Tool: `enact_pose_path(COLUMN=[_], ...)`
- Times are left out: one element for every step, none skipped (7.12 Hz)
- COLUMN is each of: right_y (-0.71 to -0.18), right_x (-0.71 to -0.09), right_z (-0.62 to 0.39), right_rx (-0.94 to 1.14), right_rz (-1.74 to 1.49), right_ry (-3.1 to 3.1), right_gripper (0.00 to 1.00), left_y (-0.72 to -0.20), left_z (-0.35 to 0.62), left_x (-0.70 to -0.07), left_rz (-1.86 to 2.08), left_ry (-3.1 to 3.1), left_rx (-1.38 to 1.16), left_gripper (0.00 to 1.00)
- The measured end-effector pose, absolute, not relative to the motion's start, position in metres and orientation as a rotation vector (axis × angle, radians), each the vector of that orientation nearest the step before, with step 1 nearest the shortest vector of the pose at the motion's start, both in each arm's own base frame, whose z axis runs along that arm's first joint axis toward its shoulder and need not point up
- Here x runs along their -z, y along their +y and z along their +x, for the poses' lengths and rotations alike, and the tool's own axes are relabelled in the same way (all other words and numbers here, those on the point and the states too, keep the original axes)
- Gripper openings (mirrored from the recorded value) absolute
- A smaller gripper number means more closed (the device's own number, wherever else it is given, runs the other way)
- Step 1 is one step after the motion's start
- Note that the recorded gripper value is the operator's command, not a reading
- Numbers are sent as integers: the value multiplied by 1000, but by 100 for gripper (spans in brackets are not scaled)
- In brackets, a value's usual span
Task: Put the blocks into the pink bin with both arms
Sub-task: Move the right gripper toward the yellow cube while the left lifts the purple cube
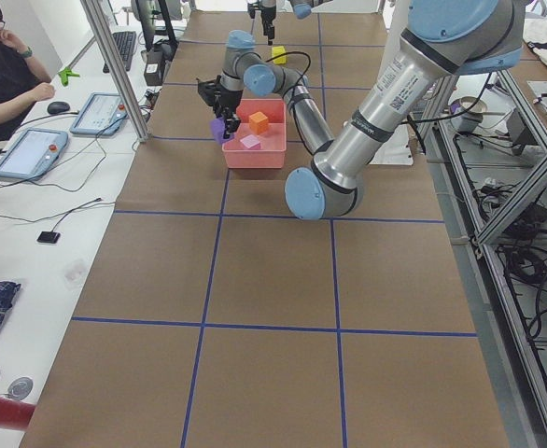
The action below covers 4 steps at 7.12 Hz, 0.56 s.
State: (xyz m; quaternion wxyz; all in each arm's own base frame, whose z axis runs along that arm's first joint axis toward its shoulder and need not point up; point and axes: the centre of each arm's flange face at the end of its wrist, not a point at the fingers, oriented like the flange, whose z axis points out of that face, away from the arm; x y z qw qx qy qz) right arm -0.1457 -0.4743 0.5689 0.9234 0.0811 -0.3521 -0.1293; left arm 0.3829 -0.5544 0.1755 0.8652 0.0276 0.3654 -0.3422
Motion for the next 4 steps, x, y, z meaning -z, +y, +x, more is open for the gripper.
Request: enact_pose_path(right_y=[-474, -473, -471, -467], right_x=[-584, -590, -591, -594], right_z=[-147, -149, -152, -161], right_rx=[266, 269, 277, 293], right_rz=[166, 160, 149, 133], right_ry=[-728, -739, -755, -765], right_gripper=[99, 99, 99, 99], left_y=[-553, -552, -552, -552], left_z=[386, 388, 389, 389], left_x=[-176, -176, -176, -176], left_rz=[63, 67, 69, 70], left_ry=[760, 759, 758, 758], left_rx=[719, 718, 718, 718], left_gripper=[0, 0, 0, 0])
